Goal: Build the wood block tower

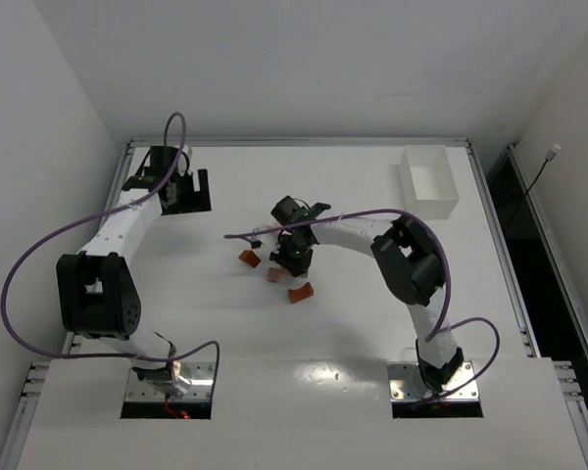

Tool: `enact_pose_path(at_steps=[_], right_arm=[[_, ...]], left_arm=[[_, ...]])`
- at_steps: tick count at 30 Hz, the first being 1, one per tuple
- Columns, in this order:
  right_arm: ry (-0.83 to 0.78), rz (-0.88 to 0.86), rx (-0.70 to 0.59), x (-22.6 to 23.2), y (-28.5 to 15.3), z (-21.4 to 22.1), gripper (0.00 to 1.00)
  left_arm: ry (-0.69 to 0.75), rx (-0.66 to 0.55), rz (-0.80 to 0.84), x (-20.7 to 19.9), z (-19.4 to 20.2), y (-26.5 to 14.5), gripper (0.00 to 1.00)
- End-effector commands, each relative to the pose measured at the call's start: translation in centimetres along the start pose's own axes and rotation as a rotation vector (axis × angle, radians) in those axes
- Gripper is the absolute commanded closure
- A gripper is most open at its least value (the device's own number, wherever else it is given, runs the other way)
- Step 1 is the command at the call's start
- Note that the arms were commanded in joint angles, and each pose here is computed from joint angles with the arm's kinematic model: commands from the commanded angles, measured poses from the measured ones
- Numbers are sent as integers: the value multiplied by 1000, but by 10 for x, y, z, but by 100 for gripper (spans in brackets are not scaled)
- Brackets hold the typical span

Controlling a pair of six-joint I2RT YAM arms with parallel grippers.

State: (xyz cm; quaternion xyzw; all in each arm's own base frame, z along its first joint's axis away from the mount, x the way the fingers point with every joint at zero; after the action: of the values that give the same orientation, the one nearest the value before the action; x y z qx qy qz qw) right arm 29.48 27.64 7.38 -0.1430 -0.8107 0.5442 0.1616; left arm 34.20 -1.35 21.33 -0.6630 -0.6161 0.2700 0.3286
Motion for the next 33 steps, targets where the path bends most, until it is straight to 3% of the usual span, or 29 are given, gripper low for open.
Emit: enact_pose_path(at_steps=[1, 7, 10, 11, 21, 24, 33], right_arm=[[33, -65, -170, 4, -61, -30, 100], [165, -170, -347, 4, -129, -51, 100], [325, -211, -443, -12, -145, -56, 100], [434, -233, -444, -22, -141, -53, 100], [933, -598, -520, -41, -94, -65, 100], [1079, -579, -536, -53, -80, -68, 100], [1243, -359, -482, -82, -60, -42, 100]], left_arm=[[3, -47, 12, 3, -5, -9, 19], [27, -100, 88, -4, -1, -21, 19], [28, -100, 97, -5, 1, -22, 19], [28, -101, 106, -6, 1, -22, 19], [-28, -128, 39, -2, -7, -33, 19], [-35, -130, 32, 1, -3, -36, 19], [-58, -118, 12, 9, 9, -41, 19]])
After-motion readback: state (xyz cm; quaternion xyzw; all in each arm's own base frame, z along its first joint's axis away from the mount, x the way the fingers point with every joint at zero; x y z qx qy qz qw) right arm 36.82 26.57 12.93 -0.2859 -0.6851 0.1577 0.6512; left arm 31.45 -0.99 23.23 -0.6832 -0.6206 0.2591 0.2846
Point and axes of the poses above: each gripper's point midway between its finger pads, its own y axis out along the fingers, its own x axis along the line the jaws close on, z = x × y, the point moved 9 cm from there along -y, back along the fingers, and after that the axes turned 13 degrees about y, right-handed, at the moved point
